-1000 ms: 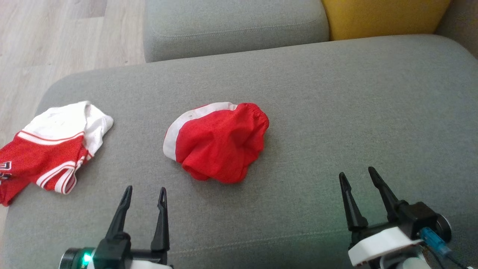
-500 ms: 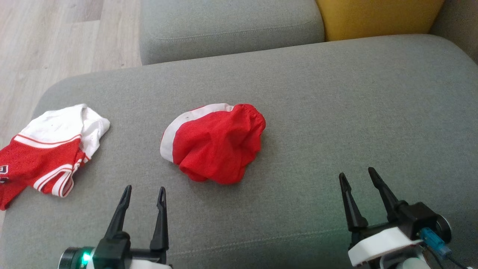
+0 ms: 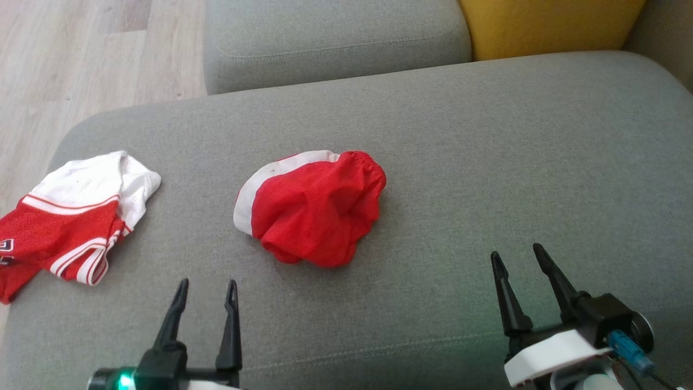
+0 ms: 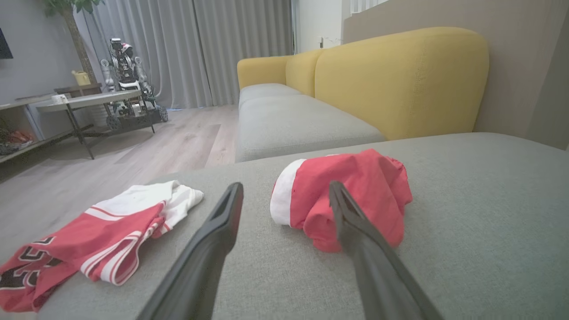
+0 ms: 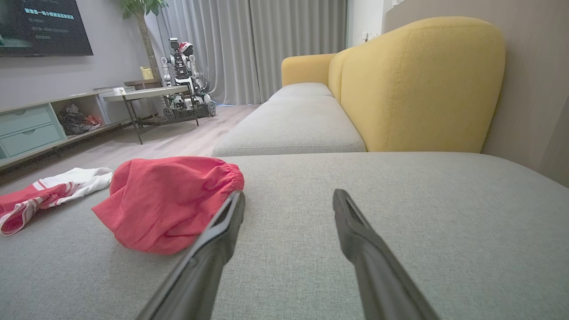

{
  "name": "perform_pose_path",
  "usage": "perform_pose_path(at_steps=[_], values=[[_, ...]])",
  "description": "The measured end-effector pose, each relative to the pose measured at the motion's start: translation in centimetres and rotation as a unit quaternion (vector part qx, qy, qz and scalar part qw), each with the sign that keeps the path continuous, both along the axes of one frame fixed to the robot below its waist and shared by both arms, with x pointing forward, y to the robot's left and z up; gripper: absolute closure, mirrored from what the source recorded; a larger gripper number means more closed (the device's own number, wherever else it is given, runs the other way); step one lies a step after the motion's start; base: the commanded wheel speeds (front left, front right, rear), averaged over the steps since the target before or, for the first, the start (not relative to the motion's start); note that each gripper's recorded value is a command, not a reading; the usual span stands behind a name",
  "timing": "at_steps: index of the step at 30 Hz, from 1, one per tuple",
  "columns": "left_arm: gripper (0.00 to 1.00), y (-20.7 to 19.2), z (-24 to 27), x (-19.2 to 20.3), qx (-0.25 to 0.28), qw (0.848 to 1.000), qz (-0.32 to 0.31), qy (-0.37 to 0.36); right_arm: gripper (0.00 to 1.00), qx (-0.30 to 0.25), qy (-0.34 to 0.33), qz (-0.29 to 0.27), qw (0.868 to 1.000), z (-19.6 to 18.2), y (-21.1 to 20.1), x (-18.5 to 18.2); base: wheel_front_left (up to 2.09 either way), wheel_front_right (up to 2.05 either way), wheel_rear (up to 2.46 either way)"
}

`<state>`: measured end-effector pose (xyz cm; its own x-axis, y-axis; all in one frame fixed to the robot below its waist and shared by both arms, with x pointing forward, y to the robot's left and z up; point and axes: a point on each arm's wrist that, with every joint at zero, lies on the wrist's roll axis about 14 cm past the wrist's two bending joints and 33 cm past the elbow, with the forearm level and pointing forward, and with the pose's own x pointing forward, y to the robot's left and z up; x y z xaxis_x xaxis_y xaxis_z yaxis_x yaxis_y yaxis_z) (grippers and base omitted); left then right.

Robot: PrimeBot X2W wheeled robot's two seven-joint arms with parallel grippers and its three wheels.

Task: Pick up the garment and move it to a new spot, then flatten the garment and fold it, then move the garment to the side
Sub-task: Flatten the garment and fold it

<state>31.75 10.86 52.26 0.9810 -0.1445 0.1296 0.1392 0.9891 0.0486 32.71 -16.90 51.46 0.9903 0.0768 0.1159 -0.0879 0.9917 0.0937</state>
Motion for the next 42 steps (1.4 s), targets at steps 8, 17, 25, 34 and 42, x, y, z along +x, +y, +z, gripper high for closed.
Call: perform_pose_path(at_steps=[8, 17, 25, 34, 42], values=[[0.00, -4.8, -4.3, 1.1, -0.015, 0.991, -0.109, 0.075, 0.00, 0.000, 0.014, 0.015, 1.000, -0.8, 1.0, 0.3, 0.00, 0.00, 0.00], [0.00, -10.6, -7.9, 9.2, 0.058, 0.966, -0.201, 0.149, 0.00, -0.001, 0.039, 0.013, 0.999, -2.2, 0.9, 1.8, 0.00, 0.00, 0.00], [1.00, -13.4, -9.7, 11.8, 0.094, 0.954, -0.234, 0.161, 0.00, 0.000, 0.044, -0.013, 0.999, -2.3, -0.6, 1.6, 0.00, 0.00, 0.00], [1.00, -21.1, 4.2, 15.0, -0.034, 0.949, -0.314, -0.003, 0.00, 0.004, 0.035, -0.044, 0.998, -1.6, -2.3, 0.5, 0.00, 0.00, 0.00], [1.00, -23.4, 18.6, 13.2, -0.202, 0.901, -0.358, -0.139, 0.00, 0.005, 0.026, -0.065, 0.998, -0.9, -3.5, -0.3, 0.00, 0.00, 0.00]])
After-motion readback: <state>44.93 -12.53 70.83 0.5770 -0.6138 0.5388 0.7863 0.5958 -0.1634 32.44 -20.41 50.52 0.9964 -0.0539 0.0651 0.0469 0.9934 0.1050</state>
